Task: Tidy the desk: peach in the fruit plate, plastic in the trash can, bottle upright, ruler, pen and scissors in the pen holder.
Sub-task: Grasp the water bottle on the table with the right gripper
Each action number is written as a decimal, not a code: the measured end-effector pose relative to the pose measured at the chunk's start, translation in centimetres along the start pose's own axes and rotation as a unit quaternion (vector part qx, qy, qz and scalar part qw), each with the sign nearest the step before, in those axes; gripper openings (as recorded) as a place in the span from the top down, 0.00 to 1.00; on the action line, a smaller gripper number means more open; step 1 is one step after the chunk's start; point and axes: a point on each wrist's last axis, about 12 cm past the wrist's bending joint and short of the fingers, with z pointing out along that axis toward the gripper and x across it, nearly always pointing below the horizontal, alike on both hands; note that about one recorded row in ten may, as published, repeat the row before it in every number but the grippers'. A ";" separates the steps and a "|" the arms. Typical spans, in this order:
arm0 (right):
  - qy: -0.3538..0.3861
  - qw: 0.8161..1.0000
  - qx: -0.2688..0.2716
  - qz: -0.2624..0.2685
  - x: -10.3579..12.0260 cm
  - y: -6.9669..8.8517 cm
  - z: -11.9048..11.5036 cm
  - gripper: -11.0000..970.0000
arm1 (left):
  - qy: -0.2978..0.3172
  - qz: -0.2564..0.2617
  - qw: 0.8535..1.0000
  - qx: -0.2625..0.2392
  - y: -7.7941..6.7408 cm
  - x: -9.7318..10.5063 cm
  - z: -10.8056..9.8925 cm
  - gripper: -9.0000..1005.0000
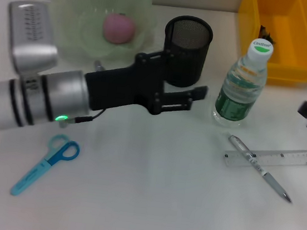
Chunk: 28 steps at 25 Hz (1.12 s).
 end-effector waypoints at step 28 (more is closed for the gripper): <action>0.028 0.995 -0.085 -0.036 -3.0 0.2 11.4 0.15 | -0.020 -0.013 0.999 -0.024 -0.7 0.8 -3.6 0.21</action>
